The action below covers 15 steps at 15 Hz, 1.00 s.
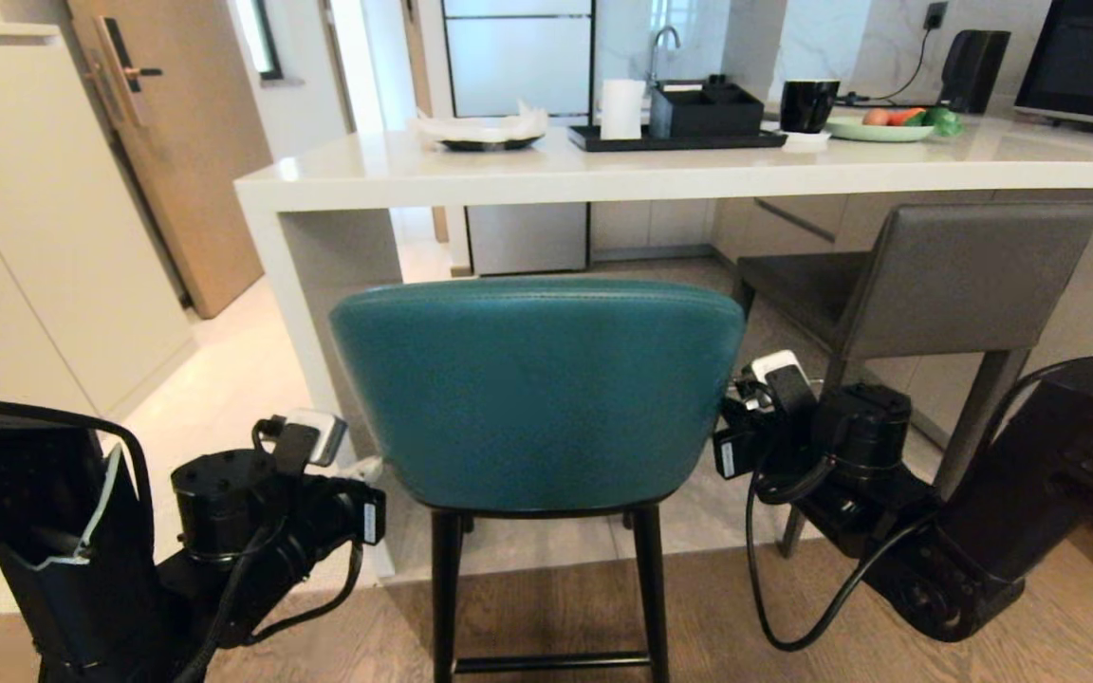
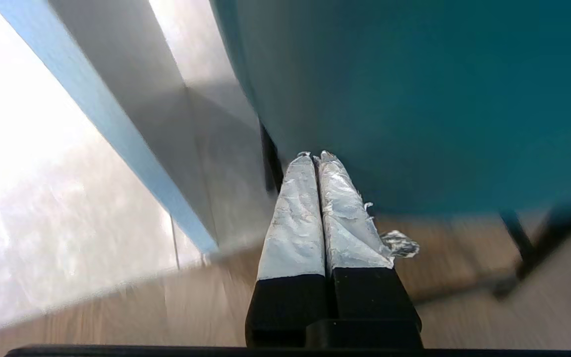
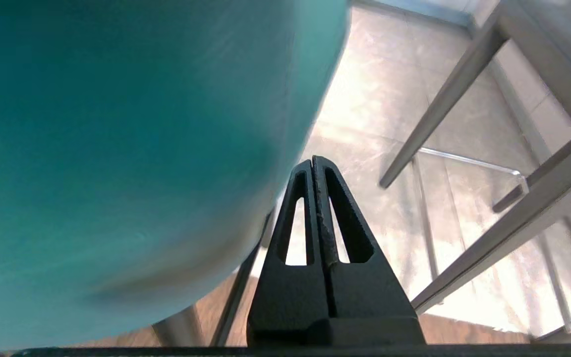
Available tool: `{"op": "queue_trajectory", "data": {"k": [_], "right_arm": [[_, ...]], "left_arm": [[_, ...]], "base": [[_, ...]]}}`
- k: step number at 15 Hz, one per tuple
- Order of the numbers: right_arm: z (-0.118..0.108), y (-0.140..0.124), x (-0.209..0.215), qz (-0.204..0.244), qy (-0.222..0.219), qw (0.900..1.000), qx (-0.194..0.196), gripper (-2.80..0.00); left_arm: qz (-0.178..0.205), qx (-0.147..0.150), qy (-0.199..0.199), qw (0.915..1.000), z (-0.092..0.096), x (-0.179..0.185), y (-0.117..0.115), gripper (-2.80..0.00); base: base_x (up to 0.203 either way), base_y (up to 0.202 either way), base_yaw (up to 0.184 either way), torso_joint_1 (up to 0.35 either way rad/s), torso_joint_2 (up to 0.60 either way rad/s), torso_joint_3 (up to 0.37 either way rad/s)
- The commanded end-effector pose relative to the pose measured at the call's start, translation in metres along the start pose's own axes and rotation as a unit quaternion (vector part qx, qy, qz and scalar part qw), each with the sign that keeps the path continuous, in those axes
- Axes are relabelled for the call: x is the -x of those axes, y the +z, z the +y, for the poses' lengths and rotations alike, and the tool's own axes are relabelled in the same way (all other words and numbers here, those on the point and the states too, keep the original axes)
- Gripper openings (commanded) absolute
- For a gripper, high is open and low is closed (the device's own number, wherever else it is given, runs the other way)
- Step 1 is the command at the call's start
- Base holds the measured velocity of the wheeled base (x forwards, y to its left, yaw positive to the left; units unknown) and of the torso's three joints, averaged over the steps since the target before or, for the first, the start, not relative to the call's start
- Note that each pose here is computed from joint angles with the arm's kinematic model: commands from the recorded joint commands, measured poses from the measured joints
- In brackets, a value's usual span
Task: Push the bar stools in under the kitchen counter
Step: Push the blue chair back under the dining table
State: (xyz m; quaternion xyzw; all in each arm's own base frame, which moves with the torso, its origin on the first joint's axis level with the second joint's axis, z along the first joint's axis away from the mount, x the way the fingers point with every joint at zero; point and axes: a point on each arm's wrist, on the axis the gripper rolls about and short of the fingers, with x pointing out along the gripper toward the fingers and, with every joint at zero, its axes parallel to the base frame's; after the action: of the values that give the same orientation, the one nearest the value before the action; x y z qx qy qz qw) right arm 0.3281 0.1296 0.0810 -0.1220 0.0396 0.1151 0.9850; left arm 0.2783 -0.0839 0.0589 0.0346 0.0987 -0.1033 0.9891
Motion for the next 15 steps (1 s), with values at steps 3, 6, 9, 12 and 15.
{"op": "queue_trajectory", "data": {"k": [3,6,9,12,15], "right_arm": [[-0.020,0.014,-0.001,-0.029,-0.031,0.999,-0.008,-2.80],[-0.017,0.028,-0.007,-0.039,-0.027,0.999,-0.009,-2.80],[-0.001,0.039,-0.011,-0.041,-0.006,0.999,-0.008,-2.80],[0.009,0.037,-0.024,-0.036,0.005,0.999,-0.006,-2.80],[0.012,0.043,-0.044,-0.034,0.003,0.999,-0.008,-2.80]], "left_arm": [[-0.070,0.009,0.035,0.9969,0.021,-0.027,0.025,-2.80],[-0.126,0.013,0.042,0.9910,0.026,-0.043,0.050,-2.80],[-0.151,0.013,0.024,0.9882,0.015,-0.048,0.078,-2.80],[-0.146,0.012,-0.013,0.9891,-0.011,-0.043,0.083,-2.80],[-0.136,0.011,-0.028,0.9903,-0.025,-0.046,0.079,-2.80]], "base": [[0.000,0.000,0.000,0.000,0.00,0.000],[0.000,0.000,0.000,0.000,0.00,0.000],[0.000,0.000,0.000,0.000,0.00,0.000],[0.000,0.000,0.000,0.000,0.00,0.000],[0.000,0.000,0.000,0.000,0.00,0.000]]}}
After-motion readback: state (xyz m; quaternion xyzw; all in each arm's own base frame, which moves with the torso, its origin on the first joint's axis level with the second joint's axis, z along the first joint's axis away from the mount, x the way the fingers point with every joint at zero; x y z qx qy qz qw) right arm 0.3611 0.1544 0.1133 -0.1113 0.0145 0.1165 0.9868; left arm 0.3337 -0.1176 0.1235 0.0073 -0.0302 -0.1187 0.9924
